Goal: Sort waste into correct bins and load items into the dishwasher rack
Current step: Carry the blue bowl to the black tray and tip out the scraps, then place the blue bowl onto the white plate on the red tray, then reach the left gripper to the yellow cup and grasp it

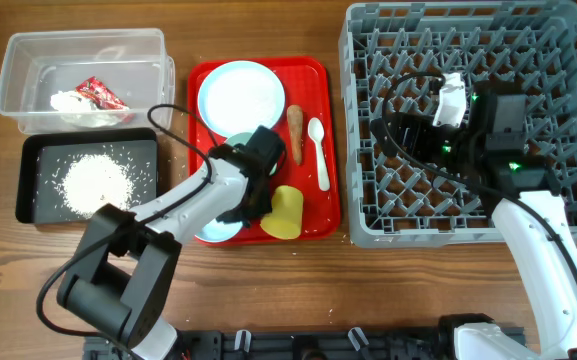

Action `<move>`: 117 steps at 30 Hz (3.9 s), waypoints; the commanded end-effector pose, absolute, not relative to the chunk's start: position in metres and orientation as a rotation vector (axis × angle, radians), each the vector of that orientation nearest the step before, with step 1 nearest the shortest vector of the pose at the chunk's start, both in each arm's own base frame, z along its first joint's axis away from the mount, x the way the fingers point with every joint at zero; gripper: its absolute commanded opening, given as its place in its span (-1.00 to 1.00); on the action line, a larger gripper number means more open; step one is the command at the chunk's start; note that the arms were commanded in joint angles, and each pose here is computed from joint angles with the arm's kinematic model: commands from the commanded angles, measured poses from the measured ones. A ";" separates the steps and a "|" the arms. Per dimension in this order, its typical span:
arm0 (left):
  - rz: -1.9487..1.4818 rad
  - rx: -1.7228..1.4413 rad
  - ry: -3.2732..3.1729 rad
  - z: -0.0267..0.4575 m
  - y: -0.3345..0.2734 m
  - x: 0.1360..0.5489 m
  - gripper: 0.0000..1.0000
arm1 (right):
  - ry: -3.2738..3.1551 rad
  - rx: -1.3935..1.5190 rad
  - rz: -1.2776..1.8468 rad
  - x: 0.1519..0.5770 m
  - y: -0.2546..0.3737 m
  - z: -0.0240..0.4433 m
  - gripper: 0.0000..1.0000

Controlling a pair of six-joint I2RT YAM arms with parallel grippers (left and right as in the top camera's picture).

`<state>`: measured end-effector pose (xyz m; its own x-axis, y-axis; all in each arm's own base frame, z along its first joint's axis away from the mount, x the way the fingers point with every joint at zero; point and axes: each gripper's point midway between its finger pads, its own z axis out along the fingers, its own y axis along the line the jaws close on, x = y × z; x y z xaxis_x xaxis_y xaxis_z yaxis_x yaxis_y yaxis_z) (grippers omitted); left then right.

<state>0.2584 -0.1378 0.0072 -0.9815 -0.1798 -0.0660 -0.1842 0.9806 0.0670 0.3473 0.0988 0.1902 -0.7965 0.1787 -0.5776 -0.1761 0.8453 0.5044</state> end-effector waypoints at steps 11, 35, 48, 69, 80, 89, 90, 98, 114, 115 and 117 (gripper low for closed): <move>-0.045 -0.173 2.991 0.097 -0.158 0.285 -0.92 | 2.366 0.002 0.750 0.351 0.101 0.198 0.99; -1.356 -0.515 2.371 0.161 0.039 0.381 -0.92 | 2.367 0.007 0.736 0.352 0.100 0.198 0.99; -1.963 -0.864 1.811 0.170 0.091 0.385 -0.92 | 2.368 0.007 0.737 0.352 0.100 0.198 0.99; -1.575 -0.439 2.346 0.179 -0.008 0.377 -0.92 | 2.364 0.011 0.728 0.353 0.099 0.198 1.00; -0.096 0.510 2.493 0.108 -0.115 0.457 -0.92 | 2.370 0.015 0.729 0.352 0.099 0.197 1.00; 0.040 0.576 2.463 0.042 -0.146 0.485 -0.83 | 2.392 0.019 0.730 0.348 0.098 0.194 0.99; 0.041 0.579 2.471 0.039 -0.146 0.484 -0.77 | 2.390 0.019 0.729 0.348 0.098 0.194 0.99; 0.010 0.494 2.458 0.053 -0.148 0.487 0.05 | 2.391 0.019 0.730 0.348 0.098 0.194 1.00; -0.362 -0.083 3.022 0.128 -0.147 0.283 0.13 | 2.393 0.027 0.723 0.349 0.097 0.193 0.99; -0.372 -0.105 3.054 0.121 -0.152 0.271 0.12 | 2.393 0.027 0.723 0.348 0.097 0.193 0.99; -0.372 -0.169 3.088 0.107 -0.162 0.249 0.14 | 2.393 0.027 0.723 0.348 0.097 0.193 0.99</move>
<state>0.2840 -0.1428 0.1257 -0.9930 -0.0273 -0.1148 -0.0033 0.9789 -0.2043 0.3432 0.0978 0.1851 -0.8140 0.1882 -0.5495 -0.1495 0.8463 0.5113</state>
